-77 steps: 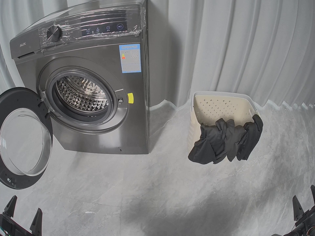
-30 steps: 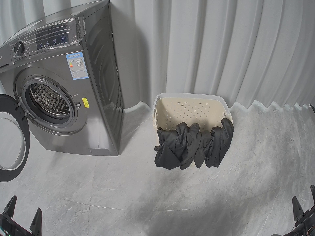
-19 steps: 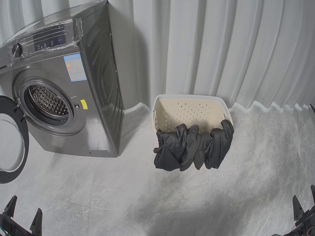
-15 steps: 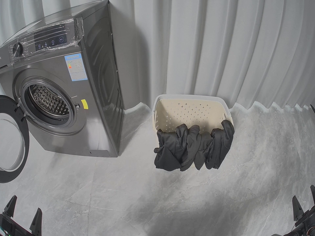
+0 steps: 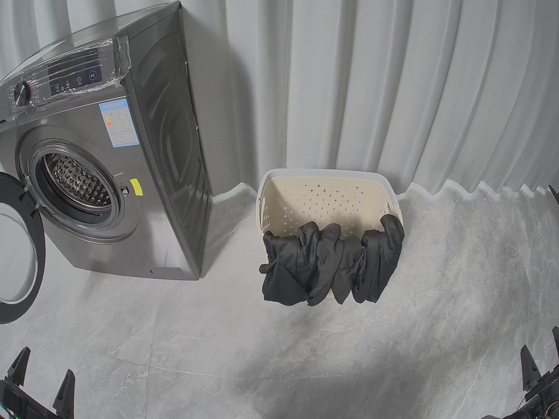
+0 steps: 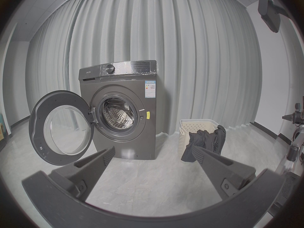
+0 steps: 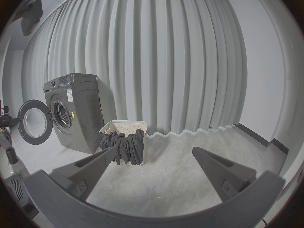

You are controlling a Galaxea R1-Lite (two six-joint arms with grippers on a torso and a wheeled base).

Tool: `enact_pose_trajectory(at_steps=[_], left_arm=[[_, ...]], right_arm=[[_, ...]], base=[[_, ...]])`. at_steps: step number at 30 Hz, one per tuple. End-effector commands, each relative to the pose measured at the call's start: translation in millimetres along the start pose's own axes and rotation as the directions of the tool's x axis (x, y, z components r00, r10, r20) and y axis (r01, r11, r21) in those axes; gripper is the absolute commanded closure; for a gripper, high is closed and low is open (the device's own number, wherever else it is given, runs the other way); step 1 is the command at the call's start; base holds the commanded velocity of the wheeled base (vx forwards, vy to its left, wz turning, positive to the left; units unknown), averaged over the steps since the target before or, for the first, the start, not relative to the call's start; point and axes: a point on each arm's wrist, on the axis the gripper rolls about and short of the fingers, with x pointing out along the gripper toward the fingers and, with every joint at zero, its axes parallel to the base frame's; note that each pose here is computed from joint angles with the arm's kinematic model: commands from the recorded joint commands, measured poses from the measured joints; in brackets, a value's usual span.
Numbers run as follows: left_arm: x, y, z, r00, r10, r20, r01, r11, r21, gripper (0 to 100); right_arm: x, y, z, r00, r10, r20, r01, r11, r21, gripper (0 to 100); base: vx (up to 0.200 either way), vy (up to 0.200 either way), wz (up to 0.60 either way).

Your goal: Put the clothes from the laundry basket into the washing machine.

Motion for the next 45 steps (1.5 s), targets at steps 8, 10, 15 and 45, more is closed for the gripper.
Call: enact_pose_trajectory(at_steps=[8,10,15,45], left_arm=[[-0.1,0.0,-4.8,1.000,0.001,0.001,-0.001,1.000,-0.001,0],[-0.1,0.0,-4.8,1.000,0.001,0.001,-0.001,1.000,-0.001,0],[-0.1,0.0,-4.8,1.000,-0.002,0.001,0.002,1.000,0.001,0],[-0.1,0.0,-4.8,1.000,-0.002,0.001,0.002,1.000,0.001,0]], right_arm=[[0.0,-0.1,-5.3,1.000,-0.002,-0.002,0.002,1.000,0.011,0],[0.0,0.0,-4.6,1.000,0.000,0.004,0.000,1.000,0.012,0],[-17.7,0.7,51.0,0.985,0.062,0.162,-0.064,0.998,0.005,0],[212.4,53.0,45.1,0.762,0.471,-0.445,-0.417,0.882,0.218,0]], base=[[0.000,0.000,0.00],[0.000,0.000,0.00],[0.120,0.000,0.00],[0.047,-0.040,0.00]])
